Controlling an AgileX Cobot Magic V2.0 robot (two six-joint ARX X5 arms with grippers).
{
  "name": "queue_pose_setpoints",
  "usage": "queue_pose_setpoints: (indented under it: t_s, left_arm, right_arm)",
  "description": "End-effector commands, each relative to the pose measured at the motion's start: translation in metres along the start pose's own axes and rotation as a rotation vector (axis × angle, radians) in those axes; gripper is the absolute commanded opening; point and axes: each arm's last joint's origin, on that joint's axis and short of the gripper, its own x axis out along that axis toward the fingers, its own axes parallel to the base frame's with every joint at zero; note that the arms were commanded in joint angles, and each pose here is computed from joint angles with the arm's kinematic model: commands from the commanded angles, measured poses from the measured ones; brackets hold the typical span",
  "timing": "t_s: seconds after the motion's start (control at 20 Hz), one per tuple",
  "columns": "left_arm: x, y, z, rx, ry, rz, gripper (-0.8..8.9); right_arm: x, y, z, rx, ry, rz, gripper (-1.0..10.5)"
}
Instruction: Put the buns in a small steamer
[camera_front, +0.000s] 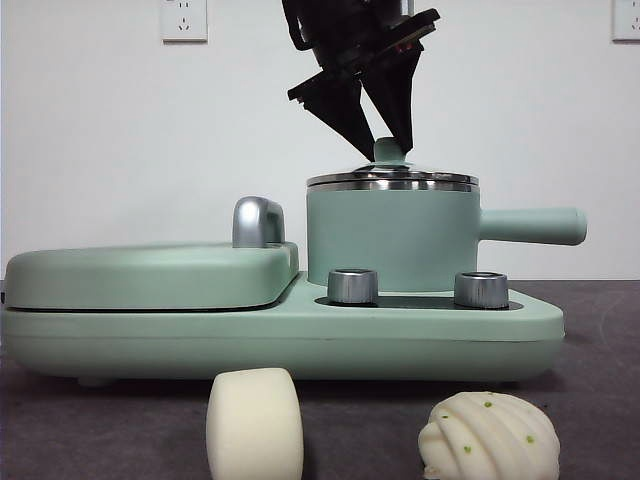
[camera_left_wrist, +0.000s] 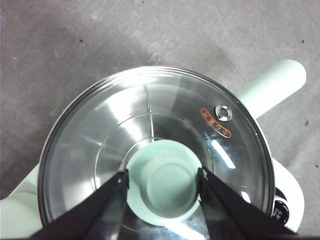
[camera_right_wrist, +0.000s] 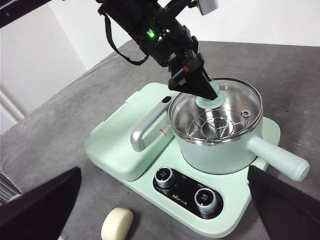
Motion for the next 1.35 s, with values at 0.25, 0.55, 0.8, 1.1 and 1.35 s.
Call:
queue_pose_setpoints:
  t_s: [0.25,0.55,0.8,1.1,1.35]
  left_arm:
    - [0.012,-0.002,0.003,0.018,0.009,-0.004,1.07]
    - [0.006,-0.003,0.004,0.024,0.008,-0.004,0.5]
    - [-0.035,-0.007,0.015,0.03,-0.081,0.009,0.5]
    - [-0.081,0.016,0.013,-0.043,-0.161,0.06,0.5]
    - [-0.108,0.061,-0.002,-0.163,-0.173,0.131,0.48]
  right_arm:
    - [-0.002,0.002,0.003,-0.004,-0.012,0.006,5.7]
    - [-0.002,0.002,0.003,-0.003,-0.012,0.007,5.7]
    - [0.004,-0.002,0.005,0.066,0.02,0.014,5.7]
    - [0.031,-0.005,0.02,0.154,0.212,0.131,5.7]
    - [0.08,0.005,0.034,0.187,0.401,0.195,5.7]
